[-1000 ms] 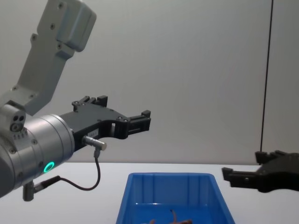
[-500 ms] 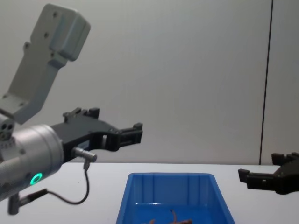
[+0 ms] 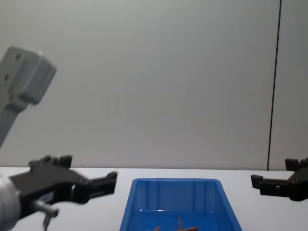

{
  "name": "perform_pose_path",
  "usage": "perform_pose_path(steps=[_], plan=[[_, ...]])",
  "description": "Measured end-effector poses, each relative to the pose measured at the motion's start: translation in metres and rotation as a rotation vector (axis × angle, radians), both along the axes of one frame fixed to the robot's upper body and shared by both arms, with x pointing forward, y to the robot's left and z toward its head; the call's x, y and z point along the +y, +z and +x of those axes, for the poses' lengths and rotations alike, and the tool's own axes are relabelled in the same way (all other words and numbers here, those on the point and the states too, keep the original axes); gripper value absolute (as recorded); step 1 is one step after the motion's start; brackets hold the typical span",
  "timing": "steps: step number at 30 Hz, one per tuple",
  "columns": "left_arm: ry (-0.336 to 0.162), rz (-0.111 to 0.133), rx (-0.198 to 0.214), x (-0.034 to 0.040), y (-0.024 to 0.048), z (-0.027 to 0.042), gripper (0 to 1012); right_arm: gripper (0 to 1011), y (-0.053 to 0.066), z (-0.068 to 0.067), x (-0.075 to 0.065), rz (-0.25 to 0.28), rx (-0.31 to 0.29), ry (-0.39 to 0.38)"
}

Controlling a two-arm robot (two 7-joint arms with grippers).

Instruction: Pick up the two dolls from the table and place them into the box.

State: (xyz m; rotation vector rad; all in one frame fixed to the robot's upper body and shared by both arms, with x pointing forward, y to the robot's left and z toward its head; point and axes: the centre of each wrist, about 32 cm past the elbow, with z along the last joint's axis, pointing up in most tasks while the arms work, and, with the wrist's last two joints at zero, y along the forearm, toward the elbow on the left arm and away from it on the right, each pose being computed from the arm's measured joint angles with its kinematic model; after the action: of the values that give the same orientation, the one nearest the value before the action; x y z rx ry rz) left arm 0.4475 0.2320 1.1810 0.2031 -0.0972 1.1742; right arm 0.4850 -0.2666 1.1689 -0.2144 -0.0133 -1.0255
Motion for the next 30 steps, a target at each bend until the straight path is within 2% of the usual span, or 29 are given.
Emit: perform_pose_path(steps=[4, 5, 7, 11, 14, 18, 20, 22, 30], plan=[[0.011, 0.007, 0.040, 0.0094, -0.0073, -0.0094, 1001, 1001, 0.000, 0.000, -0.001, 0.001, 0.000, -0.001], [0.011, 0.007, 0.040, 0.0094, -0.0073, -0.0094, 1001, 1001, 0.000, 0.000, -0.001, 0.001, 0.000, -0.001], [0.017, 0.013, 0.067, 0.0153, -0.0125, -0.0146, 1001, 1001, 0.000, 0.000, -0.001, 0.001, 0.000, -0.001], [0.021, 0.019, 0.090, 0.0208, -0.0171, -0.0179, 1001, 1001, 0.000, 0.000, -0.001, 0.001, 0.000, -0.001], [0.018, 0.028, 0.119, 0.0272, -0.0236, -0.0198, 1001, 1001, 0.000, -0.001, -0.002, 0.001, 0.000, -0.002], [0.011, 0.035, 0.139, 0.0318, -0.0285, -0.0190, 1001, 1001, 0.000, -0.001, -0.002, 0.001, 0.000, -0.002], [0.000, 0.042, 0.160, 0.0366, -0.0338, -0.0160, 1001, 1001, 0.000, -0.001, -0.002, 0.001, 0.000, -0.002], [-0.003, 0.043, 0.164, 0.0375, -0.0351, -0.0150, 1001, 1001, 0.000, -0.001, -0.002, 0.001, 0.000, -0.002], [-0.042, 0.054, 0.203, 0.0478, -0.0518, -0.0010, 1001, 1001, 0.000, -0.001, -0.002, 0.001, 0.000, -0.003]])
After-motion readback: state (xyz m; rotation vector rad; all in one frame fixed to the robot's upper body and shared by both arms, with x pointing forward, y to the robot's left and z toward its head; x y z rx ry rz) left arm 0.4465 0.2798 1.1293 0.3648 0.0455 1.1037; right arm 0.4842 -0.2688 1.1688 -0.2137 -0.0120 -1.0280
